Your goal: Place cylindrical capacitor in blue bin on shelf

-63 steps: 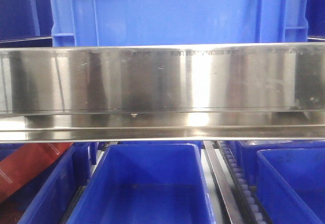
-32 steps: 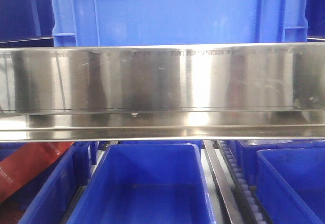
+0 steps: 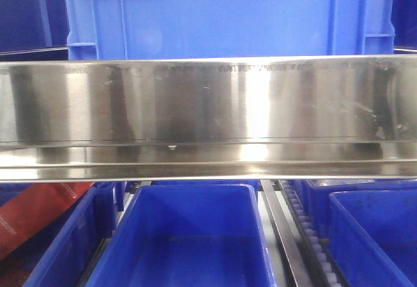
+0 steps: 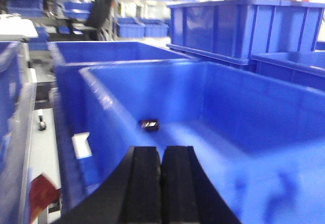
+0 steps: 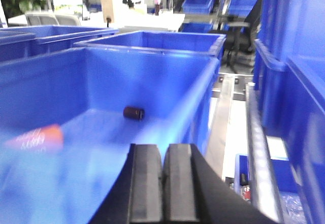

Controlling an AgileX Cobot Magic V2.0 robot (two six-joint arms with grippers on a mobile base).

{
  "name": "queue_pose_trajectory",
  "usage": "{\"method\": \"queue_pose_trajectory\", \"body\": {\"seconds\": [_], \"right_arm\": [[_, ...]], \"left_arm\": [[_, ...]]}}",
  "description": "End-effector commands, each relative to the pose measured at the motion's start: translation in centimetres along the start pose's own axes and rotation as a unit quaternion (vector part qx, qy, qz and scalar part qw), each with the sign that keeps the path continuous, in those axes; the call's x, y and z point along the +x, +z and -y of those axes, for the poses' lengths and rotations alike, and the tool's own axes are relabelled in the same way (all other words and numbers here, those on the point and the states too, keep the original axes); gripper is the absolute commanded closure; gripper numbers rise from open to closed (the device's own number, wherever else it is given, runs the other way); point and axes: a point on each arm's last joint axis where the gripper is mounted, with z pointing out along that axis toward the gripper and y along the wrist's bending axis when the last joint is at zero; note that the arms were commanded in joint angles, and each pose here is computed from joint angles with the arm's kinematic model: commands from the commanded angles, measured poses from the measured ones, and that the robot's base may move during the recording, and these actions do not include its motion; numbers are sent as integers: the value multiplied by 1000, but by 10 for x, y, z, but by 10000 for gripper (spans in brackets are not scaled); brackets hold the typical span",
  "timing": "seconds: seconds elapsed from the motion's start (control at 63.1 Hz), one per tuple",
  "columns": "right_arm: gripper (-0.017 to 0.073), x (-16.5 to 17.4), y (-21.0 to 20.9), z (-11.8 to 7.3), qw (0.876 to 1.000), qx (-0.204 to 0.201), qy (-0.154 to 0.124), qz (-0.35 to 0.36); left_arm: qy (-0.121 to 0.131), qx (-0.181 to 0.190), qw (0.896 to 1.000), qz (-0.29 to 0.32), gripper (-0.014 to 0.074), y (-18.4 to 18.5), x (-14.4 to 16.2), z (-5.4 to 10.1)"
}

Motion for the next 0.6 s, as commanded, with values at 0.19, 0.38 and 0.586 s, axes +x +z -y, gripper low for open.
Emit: {"method": "queue_pose_trajectory", "body": {"seconds": [0.19, 0.38, 0.586], "right_arm": [[725, 32, -51, 2, 999, 0, -3, 38], [725, 35, -75, 2, 999, -1, -3, 52], [725, 31, -84, 2, 997, -2, -3, 76]], "left_arm": [[-7, -3, 999, 38, 705, -64, 43, -5], [-7, 0, 998, 63, 705, -87, 58, -6], [-7, 6, 999, 46, 705, -95, 67, -5]]}}
